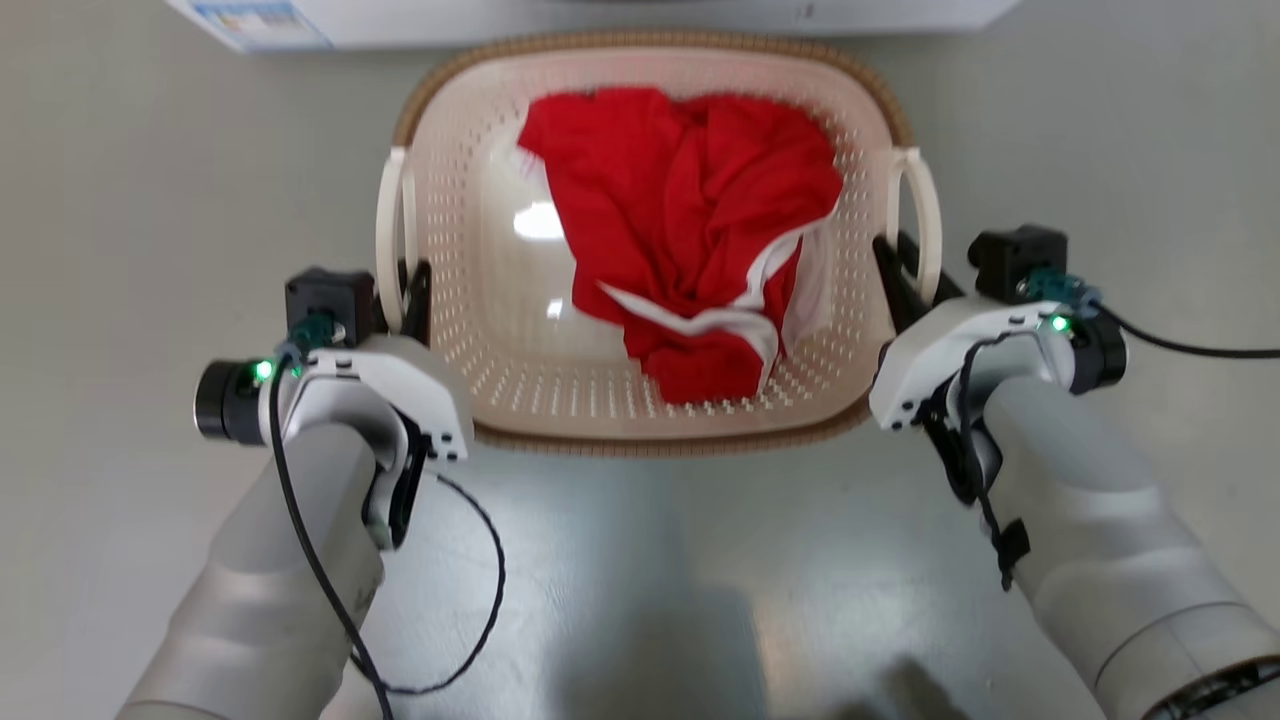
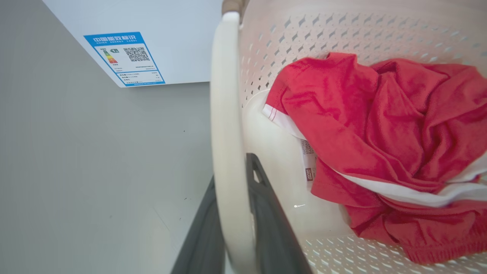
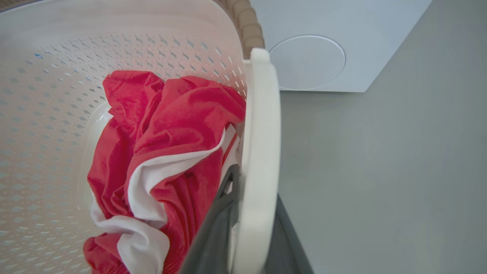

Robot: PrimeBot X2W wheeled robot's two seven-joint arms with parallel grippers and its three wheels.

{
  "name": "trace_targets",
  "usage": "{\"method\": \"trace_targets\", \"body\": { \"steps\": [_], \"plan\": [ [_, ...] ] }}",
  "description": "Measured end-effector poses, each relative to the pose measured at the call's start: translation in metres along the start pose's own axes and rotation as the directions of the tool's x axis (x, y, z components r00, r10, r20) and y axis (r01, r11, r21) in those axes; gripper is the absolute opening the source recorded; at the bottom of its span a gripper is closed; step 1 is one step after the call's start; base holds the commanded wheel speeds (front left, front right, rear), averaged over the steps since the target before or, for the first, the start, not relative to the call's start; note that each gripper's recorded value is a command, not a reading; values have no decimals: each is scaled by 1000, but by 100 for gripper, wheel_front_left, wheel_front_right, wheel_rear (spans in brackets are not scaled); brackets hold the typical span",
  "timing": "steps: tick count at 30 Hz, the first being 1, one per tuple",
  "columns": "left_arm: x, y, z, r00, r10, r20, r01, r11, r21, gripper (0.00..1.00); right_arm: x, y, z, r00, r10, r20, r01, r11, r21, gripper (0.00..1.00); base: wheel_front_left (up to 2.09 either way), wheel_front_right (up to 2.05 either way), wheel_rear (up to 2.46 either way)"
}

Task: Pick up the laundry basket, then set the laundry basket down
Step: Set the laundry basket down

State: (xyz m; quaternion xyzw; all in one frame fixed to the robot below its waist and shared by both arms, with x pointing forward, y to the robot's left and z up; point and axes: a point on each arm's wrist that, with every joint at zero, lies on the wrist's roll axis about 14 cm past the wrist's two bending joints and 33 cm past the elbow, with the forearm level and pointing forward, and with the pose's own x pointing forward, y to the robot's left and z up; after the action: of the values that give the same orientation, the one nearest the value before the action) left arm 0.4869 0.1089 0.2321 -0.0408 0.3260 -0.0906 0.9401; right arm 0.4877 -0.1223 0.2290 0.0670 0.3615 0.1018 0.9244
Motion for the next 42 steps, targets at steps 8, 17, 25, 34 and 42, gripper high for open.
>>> {"method": "trace_targets", "body": {
  "steps": [8, 17, 25, 34, 42],
  "plan": [
    [31, 6, -28, 999, 5, -44, -6, 1000, -23, 0, 30, -16, -25, 999, -25, -33, 26, 1000, 17, 0, 0, 0, 0],
    [43, 14, -44, 997, 21, -68, -25, 998, -52, 0, 47, -22, -35, 999, -38, -29, 39, 999, 18, 0, 0, 0, 0],
    [50, 18, -48, 997, 25, -73, -29, 998, -53, 0, 54, -25, -43, 998, -50, -39, 51, 998, 22, 0, 0, 0, 0],
    [56, 19, -56, 996, 19, -90, -23, 999, -44, 0, 55, -28, -51, 997, -56, -54, 57, 998, 30, 0, 0, 0, 0],
    [58, 19, -63, 994, 22, -105, -28, 998, -56, 0, 56, -30, -55, 996, -61, -61, 63, 997, 39, 0, 0, 0, 0]
  ]
}}
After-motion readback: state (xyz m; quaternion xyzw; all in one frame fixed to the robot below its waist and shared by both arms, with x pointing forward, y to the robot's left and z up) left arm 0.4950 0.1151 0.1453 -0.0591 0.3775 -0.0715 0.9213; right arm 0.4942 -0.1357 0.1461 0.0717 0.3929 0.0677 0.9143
